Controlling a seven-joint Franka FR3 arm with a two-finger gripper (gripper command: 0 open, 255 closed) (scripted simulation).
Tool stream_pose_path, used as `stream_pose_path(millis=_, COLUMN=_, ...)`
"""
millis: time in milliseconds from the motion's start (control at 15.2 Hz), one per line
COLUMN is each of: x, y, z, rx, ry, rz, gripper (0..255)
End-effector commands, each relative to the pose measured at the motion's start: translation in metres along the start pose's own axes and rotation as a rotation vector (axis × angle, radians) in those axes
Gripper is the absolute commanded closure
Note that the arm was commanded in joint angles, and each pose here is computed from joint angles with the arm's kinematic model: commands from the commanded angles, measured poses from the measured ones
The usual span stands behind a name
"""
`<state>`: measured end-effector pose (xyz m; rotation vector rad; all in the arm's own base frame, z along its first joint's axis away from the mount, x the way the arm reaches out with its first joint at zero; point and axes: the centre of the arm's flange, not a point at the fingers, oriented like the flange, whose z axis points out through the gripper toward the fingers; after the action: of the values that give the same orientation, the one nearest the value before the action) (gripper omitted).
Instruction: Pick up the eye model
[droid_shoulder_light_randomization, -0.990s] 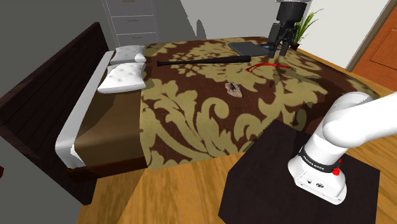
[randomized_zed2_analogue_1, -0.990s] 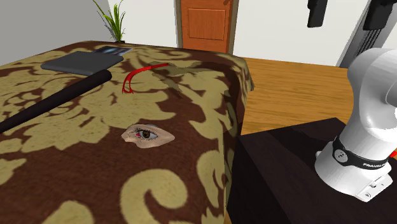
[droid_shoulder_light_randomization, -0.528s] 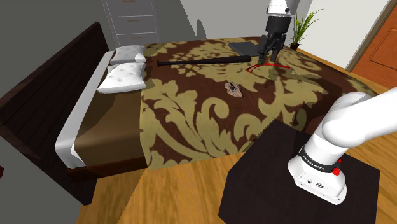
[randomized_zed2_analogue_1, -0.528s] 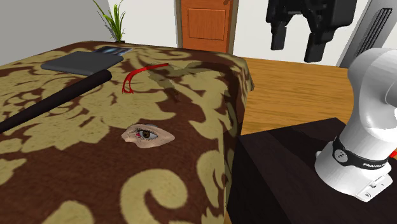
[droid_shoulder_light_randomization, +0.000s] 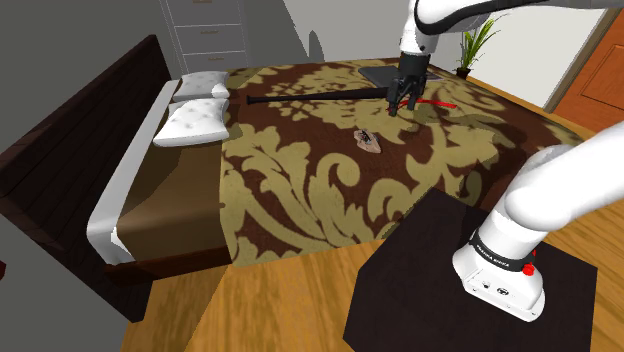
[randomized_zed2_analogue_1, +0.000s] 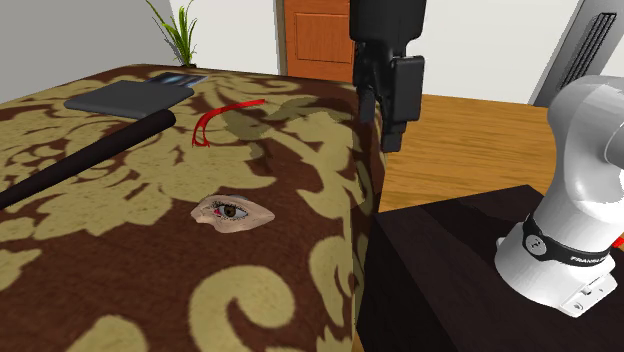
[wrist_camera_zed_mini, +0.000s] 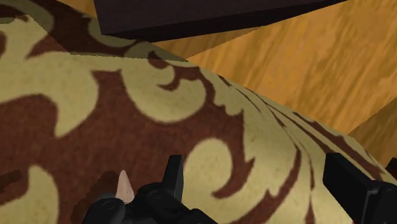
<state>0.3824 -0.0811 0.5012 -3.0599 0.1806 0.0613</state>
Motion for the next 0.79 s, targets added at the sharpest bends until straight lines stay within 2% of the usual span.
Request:
stream_pose_path(millis=0, x=0.018, y=0.013, z=0.013, rx=-0.014, ry=0.005, rz=0.004, gripper=0)
stream_pose_path(millis=726, x=0.109, y=0.076, z=0.095, rx=-0.084, ry=0.024, rz=0.026, gripper=0)
